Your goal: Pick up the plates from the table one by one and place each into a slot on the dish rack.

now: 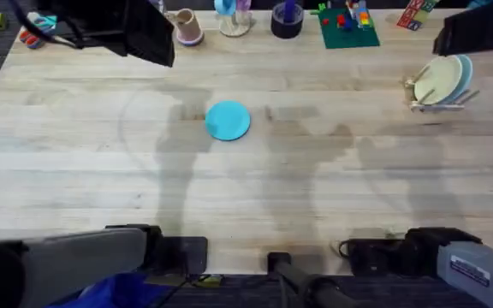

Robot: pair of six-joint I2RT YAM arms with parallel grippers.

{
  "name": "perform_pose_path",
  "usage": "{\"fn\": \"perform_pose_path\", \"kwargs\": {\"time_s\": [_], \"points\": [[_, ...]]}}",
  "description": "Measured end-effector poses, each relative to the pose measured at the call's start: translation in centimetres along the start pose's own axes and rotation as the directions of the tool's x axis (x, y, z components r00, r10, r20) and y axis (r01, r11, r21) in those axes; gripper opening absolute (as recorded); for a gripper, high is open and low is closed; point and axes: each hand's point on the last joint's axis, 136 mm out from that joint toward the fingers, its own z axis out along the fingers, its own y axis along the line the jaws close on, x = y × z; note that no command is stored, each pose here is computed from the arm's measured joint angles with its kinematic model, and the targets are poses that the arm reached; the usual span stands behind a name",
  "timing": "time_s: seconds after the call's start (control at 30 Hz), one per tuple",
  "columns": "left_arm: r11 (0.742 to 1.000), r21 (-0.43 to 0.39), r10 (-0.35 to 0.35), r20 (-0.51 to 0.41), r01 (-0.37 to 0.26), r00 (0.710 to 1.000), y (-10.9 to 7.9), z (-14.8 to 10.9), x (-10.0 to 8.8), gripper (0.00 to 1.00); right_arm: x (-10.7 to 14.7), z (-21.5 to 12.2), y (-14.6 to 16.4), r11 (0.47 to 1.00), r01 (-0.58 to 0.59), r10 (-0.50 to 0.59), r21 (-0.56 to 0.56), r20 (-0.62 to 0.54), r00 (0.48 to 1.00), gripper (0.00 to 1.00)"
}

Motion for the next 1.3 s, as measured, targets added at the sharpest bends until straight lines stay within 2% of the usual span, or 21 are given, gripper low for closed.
{"fn": "perform_pose_path", "kwargs": {"time_s": [0.3, 0.43, 0.57, 0.8, 1.03, 1.17, 1.2, 1.3], "points": [[1.0, 0.016, 0.002, -0.015, -0.002, 1.0, 0.4, 1.7, -1.3, 0.043, 0.0, 0.0, 0.0, 1.0, 0.0, 0.0, 0.0, 0.0, 1.0, 0.995], [0.999, 0.045, 0.0, 0.012, 0.0, 1.0, 0.7, 2.1, -2.0, 0.043, 0.0, 0.0, 0.0, 1.0, 0.0, 0.0, 0.0, 0.0, 1.0, 0.993], [0.994, 0.103, -0.04, -0.005, 0.041, 0.999, 1.9, 3.4, -1.2, 0.043, 0.0, 0.0, 0.0, 1.0, 0.0, 0.0, 0.0, 0.0, 1.0, 0.993], [0.97, 0.22, -0.106, 0.009, 0.102, 0.994, 3.8, 6.0, -0.4, 0.042, 0.0, 0.0, 0.0, 1.0, 0.0, 0.0, 0.0, 0.0, 1.0, 0.993], [0.952, 0.29, -0.104, 0.0, 0.1, 0.995, 3.4, 8.5, 0.5, 0.042, 0.0, 0.0, 0.0, 1.0, 0.0, 0.0, 0.0, 0.0, 1.0, 0.994], [0.935, 0.342, -0.107, 0.008, 0.098, 0.994, 2.9, 9.5, 0.8, 0.041, 0.0, 0.0, 0.0, 1.0, 0.0, 0.0, 0.0, 0.0, 1.0, 0.994], [0.921, 0.376, -0.112, 0.011, 0.099, 0.994, 2.5, 10.1, 1.0, 0.041, 0.0, 0.0, 0.0, 1.0, 0.0, 0.0, 0.0, 0.0, 1.0, 0.995], [0.913, 0.394, -0.115, 0.012, 0.101, 0.993, 2.3, 10.4, 1.1, 0.041, 0.0, 0.0, 0.0, 1.0, 0.0, 0.0, 0.0, 0.0, 1.0, 0.995]]}}
